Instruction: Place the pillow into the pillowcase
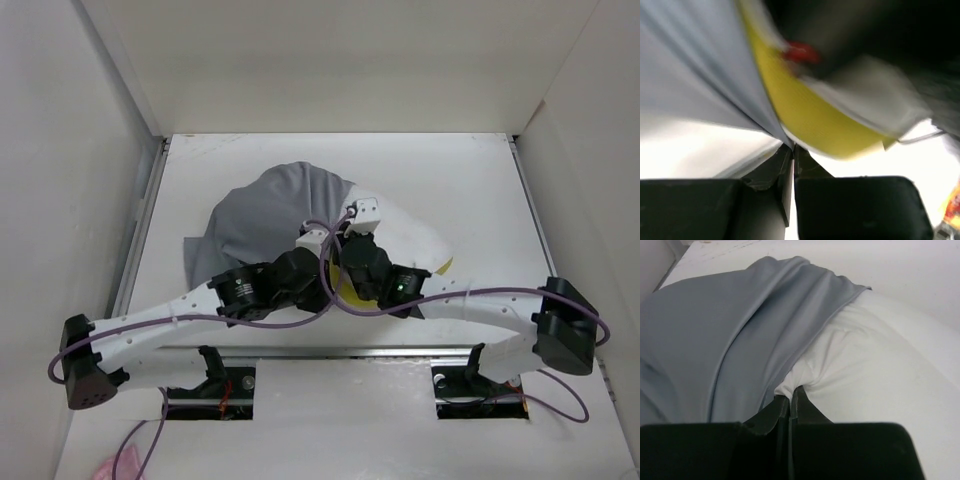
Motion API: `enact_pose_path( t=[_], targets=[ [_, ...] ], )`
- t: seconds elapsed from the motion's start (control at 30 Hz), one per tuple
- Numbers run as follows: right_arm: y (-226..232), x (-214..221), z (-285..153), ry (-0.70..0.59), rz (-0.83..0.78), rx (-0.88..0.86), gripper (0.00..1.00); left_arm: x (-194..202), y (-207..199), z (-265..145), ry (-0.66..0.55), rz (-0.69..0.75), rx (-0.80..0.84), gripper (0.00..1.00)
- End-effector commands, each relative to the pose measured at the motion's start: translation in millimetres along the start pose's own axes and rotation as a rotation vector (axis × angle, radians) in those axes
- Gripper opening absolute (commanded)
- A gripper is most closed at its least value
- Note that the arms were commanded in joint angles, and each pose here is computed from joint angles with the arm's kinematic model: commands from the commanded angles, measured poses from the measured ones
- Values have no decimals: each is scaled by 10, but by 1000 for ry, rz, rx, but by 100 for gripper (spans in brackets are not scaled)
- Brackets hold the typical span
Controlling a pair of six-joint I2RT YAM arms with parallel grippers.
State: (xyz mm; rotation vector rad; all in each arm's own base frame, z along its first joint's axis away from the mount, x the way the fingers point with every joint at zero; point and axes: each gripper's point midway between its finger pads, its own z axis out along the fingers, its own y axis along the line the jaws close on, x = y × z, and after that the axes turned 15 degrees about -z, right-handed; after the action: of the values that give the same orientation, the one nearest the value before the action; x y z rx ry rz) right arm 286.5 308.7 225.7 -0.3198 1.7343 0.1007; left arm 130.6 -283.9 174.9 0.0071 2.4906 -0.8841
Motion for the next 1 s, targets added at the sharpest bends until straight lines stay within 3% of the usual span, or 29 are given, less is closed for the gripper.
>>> enact_pose_path(
  t=[0.0,0.17,0.2,0.23,0.27,0.33,0.43,0.47,0.5,0.6,0.77,0.83,0.87,0.93,0.97],
  targets=[
    [-103,-340,232,-182,235,94,0,472,-548,-565,268,80,277,0],
    [269,37,249,-109,281,-86,4,367,-542,-618,224,78,255,0],
    [302,81,238,-102,276,-108,9,355,-540,-612,217,65,249,27],
    [322,66,217,-100,275,-127,17,341,-469,-560,204,55,206,46],
    [316,96,192,-92,268,-136,41,313,-437,-537,193,56,174,51],
    [229,108,108,-60,239,-131,65,193,-393,-601,146,43,122,63],
    [99,116,-17,-21,202,-124,83,-49,-424,-706,49,37,93,74],
    [74,117,-41,-14,196,-123,86,-121,-429,-737,19,35,83,82],
    [16,126,-36,-6,191,-111,88,-232,-423,-766,-19,23,71,100],
    [-201,246,22,39,138,-59,90,-706,-285,-738,-167,-35,-50,100],
    [-807,274,487,124,182,-43,91,-1537,68,-513,-356,-132,-283,100],
    [-991,300,672,136,120,-74,91,-1814,227,-243,-368,-97,-360,100],
    [-1123,295,775,141,97,-88,94,-2177,235,-221,-433,-125,-342,100],
    [-1266,316,971,196,-30,-62,94,-2469,287,-30,-432,-71,-351,100],
    [-1320,346,1043,218,-53,-46,95,-2601,498,270,-404,-66,-420,100]
  ],
)
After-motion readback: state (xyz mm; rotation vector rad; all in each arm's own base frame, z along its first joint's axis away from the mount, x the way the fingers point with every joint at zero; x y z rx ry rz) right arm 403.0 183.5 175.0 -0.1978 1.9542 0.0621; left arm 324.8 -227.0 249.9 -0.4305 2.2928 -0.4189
